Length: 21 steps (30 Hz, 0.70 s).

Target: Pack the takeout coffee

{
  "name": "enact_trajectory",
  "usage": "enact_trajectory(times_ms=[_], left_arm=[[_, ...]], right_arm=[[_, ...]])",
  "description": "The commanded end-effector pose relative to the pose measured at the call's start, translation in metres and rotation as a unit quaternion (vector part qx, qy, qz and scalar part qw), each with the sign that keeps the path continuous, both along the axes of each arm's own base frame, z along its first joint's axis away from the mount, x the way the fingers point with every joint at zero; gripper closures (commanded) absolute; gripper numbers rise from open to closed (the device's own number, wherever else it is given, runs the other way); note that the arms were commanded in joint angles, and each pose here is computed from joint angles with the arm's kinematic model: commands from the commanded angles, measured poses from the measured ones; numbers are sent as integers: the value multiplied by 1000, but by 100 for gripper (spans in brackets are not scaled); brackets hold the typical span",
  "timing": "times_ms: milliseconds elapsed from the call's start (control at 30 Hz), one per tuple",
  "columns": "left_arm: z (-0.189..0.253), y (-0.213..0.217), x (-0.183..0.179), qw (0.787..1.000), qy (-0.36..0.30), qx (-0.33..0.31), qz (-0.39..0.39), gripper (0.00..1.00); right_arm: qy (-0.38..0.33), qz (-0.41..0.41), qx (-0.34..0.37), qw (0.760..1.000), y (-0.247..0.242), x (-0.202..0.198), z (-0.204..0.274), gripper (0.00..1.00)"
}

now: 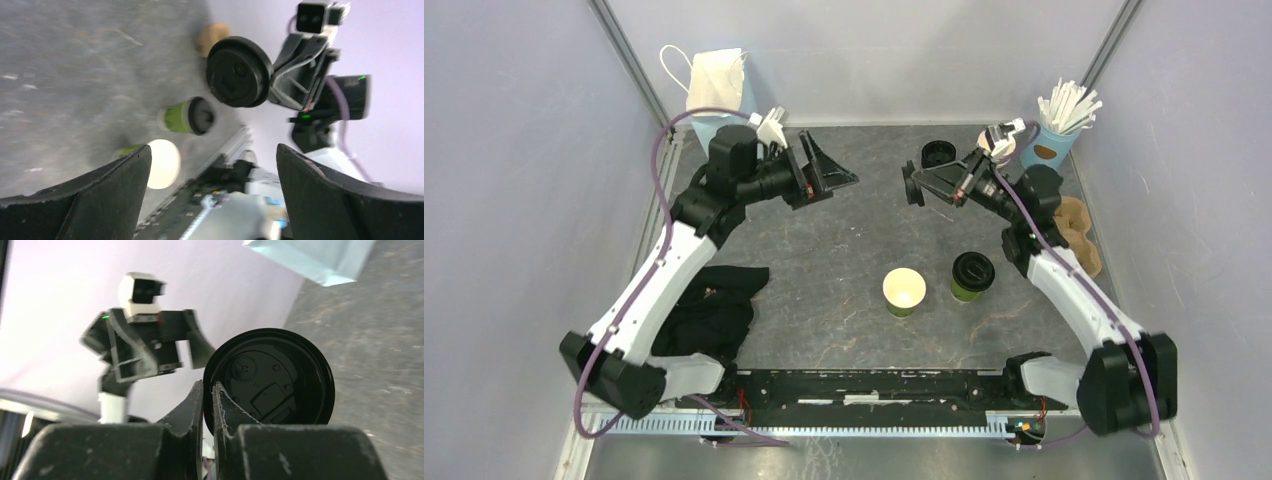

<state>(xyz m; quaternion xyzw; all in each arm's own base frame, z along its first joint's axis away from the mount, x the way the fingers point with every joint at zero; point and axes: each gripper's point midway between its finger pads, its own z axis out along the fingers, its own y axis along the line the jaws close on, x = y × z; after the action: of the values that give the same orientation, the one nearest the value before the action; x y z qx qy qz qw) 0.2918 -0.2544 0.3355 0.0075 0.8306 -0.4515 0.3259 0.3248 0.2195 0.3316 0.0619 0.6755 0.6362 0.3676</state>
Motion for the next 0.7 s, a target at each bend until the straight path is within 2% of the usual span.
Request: enact_trajectory(times_ms=[0, 67, 167, 267, 367, 500, 667], left_arm=[[89, -21, -30, 973, -18, -229, -26, 0], [102, -27, -36, 963, -11, -267, -29, 0], [120, -47, -45, 956, -4, -291, -38, 0], [131, -73, -56, 952, 4, -301, -56, 0], [134, -82, -57, 947, 27, -316, -54, 0], [132, -95, -64, 940, 51, -330, -69, 0], [134, -103, -66, 944, 36, -321, -72, 0]], right_arm=[[-122, 41, 89, 988, -9, -68, 94, 90], [-128, 43, 97, 986, -12, -80, 104, 89], [-151, 55, 115, 980, -14, -98, 121, 88], [-179, 64, 143, 971, -18, -113, 141, 88], [-207, 61, 161, 963, -23, -121, 159, 88], [-207, 68, 169, 961, -22, -123, 163, 89], [-198, 70, 192, 959, -25, -128, 160, 89]])
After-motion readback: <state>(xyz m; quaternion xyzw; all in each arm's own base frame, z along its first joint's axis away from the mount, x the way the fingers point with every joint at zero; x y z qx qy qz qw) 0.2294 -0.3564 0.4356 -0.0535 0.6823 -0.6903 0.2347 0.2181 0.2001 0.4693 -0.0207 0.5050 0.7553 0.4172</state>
